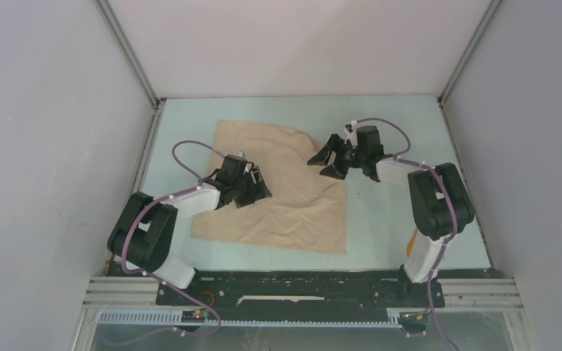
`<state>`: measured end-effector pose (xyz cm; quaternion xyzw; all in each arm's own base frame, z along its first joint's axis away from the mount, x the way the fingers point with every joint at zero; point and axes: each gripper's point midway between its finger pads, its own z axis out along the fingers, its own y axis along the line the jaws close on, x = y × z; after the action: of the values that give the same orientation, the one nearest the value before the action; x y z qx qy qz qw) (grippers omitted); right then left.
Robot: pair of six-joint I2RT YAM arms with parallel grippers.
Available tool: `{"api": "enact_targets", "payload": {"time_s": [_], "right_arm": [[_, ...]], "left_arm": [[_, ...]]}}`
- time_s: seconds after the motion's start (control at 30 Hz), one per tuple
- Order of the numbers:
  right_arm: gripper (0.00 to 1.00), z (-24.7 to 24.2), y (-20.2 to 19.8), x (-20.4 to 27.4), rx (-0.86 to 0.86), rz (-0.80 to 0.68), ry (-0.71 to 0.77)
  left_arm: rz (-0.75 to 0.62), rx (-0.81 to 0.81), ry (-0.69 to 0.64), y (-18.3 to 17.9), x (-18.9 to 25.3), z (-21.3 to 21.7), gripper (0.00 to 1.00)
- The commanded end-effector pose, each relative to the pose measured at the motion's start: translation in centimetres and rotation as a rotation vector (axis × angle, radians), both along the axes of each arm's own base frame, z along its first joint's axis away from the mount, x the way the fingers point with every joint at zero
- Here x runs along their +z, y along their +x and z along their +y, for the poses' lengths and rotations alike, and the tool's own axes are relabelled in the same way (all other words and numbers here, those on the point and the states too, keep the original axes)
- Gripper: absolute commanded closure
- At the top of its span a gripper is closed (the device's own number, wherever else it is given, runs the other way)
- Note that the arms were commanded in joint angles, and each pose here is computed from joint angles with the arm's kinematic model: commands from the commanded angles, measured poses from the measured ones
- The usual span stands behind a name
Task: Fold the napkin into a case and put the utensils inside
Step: Flatten out the crumpled napkin at the center of the board.
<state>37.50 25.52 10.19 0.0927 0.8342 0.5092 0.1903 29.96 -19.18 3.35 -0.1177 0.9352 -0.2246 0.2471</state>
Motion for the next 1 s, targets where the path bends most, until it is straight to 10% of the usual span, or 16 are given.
{"api": "enact_targets", "payload": {"time_s": [0.0,0.33,0.67,0.97], "right_arm": [[0.16,-7.1,1.6,-3.5,-0.098,0.009,-0.395],[0.14,-10.8,7.1,-4.1,-0.267,0.144,-0.127],[0.10,-4.4,9.1,-3.8,-0.204,0.224,0.130],[0.20,-4.1,17.2,-0.3,-0.273,0.026,0.251]], "left_arm": [[-0.060,-0.009,-0.022,0.9,1.7,-0.7,0.27],[-0.064,-0.020,-0.037,0.9,2.0,-1.0,0.28],[-0.055,-0.028,-0.042,0.7,1.7,-1.2,0.29],[-0.042,-0.036,-0.049,-0.2,1.4,-1.2,0.28]]}}
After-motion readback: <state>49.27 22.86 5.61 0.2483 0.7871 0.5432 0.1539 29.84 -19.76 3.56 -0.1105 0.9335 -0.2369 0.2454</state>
